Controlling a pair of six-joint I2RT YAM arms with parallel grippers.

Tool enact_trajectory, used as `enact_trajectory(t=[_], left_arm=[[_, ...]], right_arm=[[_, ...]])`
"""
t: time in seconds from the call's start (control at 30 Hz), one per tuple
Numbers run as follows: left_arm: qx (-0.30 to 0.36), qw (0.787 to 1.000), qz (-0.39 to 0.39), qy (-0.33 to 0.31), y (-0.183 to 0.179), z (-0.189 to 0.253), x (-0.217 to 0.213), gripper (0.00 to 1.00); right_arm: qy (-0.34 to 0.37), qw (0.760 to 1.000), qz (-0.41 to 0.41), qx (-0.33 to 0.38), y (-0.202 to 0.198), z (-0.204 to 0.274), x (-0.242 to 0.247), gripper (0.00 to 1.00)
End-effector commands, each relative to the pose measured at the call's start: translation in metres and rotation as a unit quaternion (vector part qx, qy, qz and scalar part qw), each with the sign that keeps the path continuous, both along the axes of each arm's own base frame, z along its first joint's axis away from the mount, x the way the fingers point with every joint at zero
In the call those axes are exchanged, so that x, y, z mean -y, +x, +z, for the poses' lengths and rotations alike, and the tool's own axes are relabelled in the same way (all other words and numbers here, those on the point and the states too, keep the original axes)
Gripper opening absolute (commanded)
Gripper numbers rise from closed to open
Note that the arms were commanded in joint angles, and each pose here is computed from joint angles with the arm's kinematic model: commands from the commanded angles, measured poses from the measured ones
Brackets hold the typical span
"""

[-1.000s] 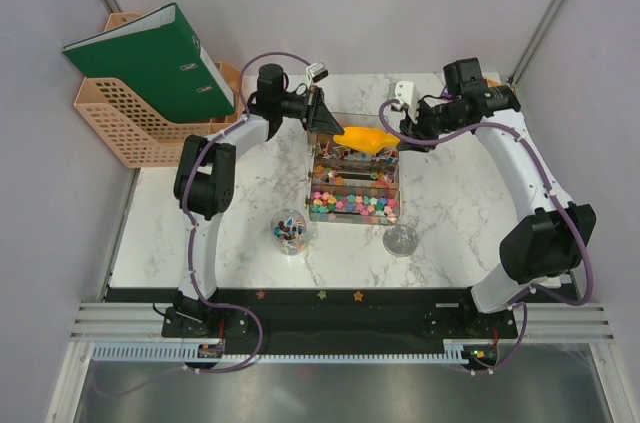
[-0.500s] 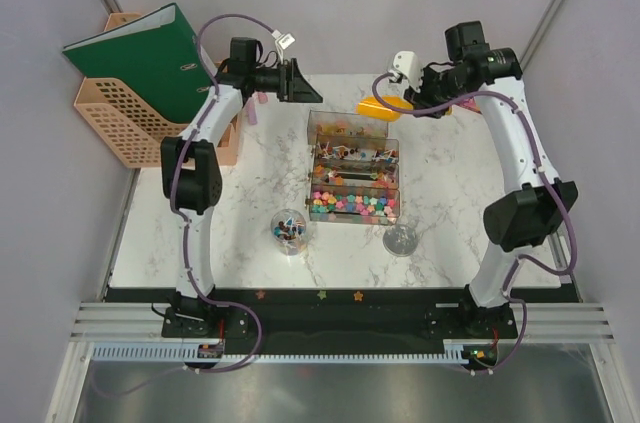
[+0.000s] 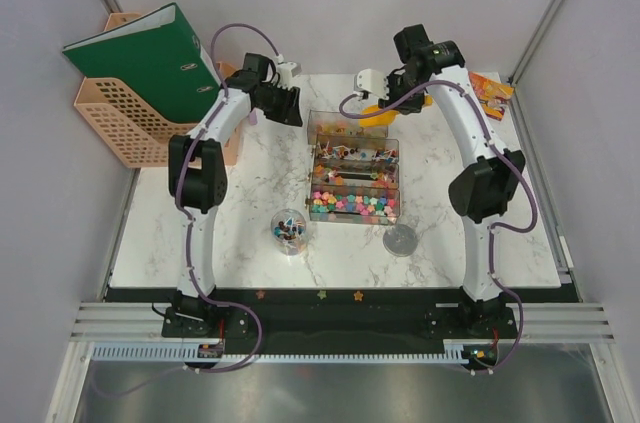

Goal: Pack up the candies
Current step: Scoop the fake candies from the storage box.

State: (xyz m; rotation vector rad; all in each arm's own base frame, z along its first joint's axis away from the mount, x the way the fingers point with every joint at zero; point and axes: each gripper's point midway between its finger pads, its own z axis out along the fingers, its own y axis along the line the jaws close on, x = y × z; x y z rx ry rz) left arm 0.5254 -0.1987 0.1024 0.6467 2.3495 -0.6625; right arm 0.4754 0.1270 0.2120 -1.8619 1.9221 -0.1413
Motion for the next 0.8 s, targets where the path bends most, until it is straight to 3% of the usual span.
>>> enact_trajectory(t=[0.0,0.23,0.77], left_arm=[[0.015,0.999,0.013,0.048,0.014,-0.025,-0.016,0.51],[0.001,0.998,0.009,0.058,0.019,-0.056,-0.015,0.52],[0.028,0.994,-0.067,0.077,0.01,-0.053,0.031,0.54]], right_arm=[[-0.045,0.999,0.007,0.005,0.0,0.008,0.012,0.0],[-0.065,0.998,0.012,0.001,0.009,-0.004,0.013,0.0],[-0.119,0.992,0.047,-0.008,0.026,-0.027,0.019,0.0]])
